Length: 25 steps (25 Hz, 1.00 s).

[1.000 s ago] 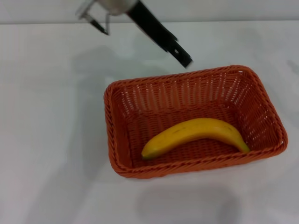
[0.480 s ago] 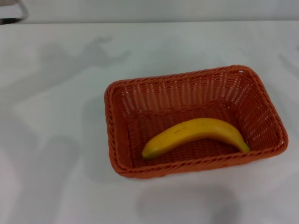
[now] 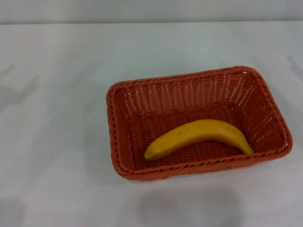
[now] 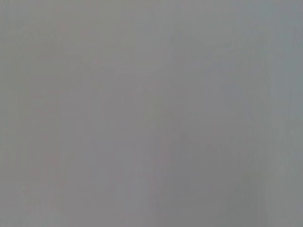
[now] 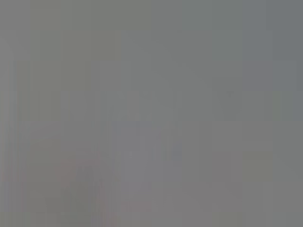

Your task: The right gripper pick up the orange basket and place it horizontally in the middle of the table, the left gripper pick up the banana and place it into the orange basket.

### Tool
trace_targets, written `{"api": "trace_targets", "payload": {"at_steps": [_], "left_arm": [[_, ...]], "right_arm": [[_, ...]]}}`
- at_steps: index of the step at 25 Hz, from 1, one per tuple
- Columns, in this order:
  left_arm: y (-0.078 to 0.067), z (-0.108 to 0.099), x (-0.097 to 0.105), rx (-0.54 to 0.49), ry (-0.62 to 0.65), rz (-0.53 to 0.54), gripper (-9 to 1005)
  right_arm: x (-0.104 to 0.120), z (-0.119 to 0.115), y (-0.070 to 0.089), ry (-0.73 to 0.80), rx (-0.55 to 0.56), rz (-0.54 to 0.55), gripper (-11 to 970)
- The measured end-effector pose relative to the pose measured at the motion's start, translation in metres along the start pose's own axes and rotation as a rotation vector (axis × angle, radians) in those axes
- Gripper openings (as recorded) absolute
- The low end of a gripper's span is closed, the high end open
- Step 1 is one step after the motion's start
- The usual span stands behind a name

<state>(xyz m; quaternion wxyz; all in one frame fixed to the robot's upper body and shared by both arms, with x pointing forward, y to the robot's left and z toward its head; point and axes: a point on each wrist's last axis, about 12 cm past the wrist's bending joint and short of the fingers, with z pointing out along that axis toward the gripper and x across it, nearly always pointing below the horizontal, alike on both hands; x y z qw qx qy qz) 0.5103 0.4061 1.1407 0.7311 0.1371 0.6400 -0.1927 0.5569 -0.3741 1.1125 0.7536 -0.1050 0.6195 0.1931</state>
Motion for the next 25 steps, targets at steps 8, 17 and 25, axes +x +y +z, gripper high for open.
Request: {"api": "trace_targets", "payload": {"at_steps": [8,17,25], "left_arm": [[-0.015,-0.083,0.050,-0.261,-0.095,0.011,894],[-0.048,-0.130,0.083,-0.501,-0.196,0.004,894],[-0.067,-0.119,0.096,-0.517,-0.215,0.004,894]], "right_arm": [[0.014,-0.038,0.003,-0.132,0.176,-0.097,694],[0.018,-0.062,-0.005,-0.143,0.326,-0.208,694],[0.019,-0.070,-0.012,-0.119,0.399,-0.247,694]]}}
